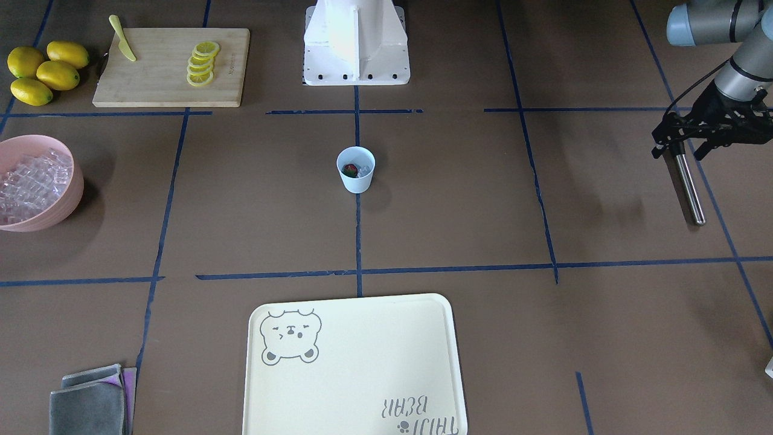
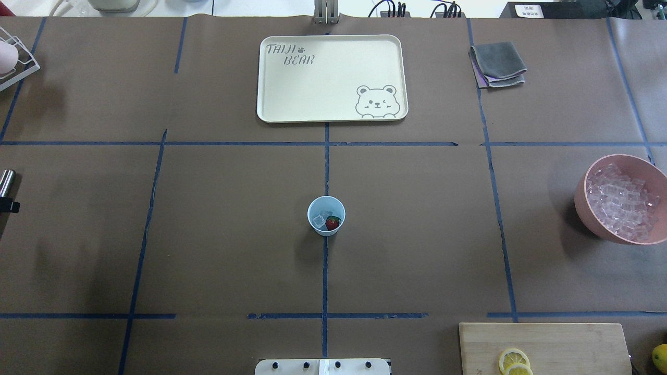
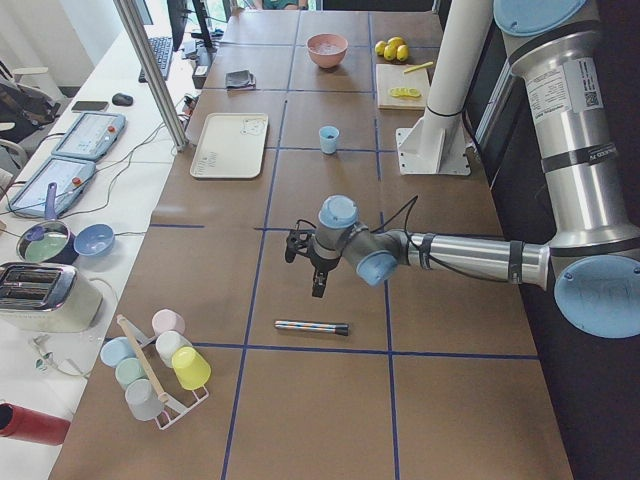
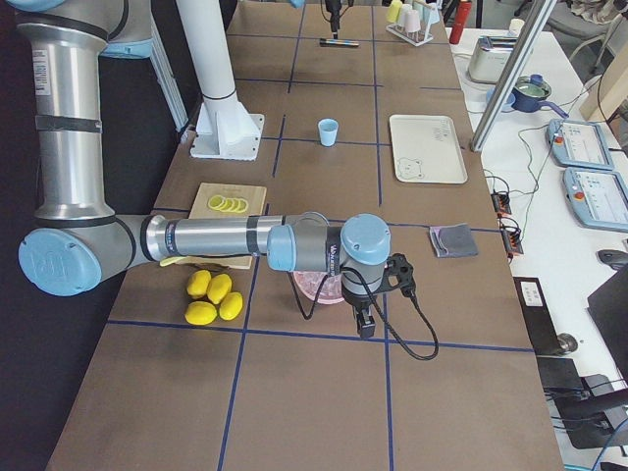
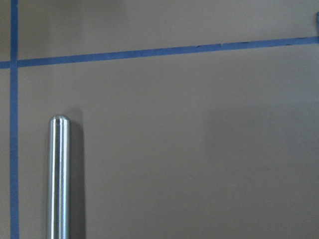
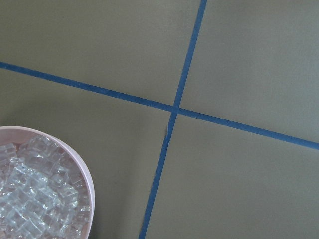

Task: Mash ice and strawberries in cup
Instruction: 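Position the left gripper around the steel masher rod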

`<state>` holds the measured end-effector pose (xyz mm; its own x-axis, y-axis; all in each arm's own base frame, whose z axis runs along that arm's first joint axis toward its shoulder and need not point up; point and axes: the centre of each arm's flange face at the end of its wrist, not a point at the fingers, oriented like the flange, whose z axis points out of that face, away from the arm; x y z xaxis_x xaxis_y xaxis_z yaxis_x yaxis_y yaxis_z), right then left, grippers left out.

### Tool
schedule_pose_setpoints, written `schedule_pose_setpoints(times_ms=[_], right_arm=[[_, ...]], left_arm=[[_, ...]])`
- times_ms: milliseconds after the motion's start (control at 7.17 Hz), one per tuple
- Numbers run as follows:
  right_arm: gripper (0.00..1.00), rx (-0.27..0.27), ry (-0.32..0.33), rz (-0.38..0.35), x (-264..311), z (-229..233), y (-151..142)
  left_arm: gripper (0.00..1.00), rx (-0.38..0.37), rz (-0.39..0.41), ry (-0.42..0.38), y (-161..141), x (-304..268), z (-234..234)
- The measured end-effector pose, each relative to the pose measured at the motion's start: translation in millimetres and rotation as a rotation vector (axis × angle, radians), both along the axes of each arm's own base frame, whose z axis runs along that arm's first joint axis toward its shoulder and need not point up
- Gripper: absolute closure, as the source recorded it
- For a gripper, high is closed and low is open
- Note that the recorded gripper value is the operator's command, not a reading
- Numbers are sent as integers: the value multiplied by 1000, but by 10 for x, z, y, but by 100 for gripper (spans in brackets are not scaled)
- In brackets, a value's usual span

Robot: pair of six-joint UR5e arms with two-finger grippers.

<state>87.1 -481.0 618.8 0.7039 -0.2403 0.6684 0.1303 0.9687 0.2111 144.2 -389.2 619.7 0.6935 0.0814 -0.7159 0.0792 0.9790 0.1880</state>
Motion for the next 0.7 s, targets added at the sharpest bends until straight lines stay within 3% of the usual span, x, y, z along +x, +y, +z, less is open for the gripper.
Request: schedule_pose_setpoints(times_ms=[279,698], right_arm=[[1,-1,0,0,0,1,11],[1,-2,0,0,-1,6,14]], left_arm=[[0,-11,-1,-9,-115,61,380],[0,-21,-20,-18,-394,119,540]])
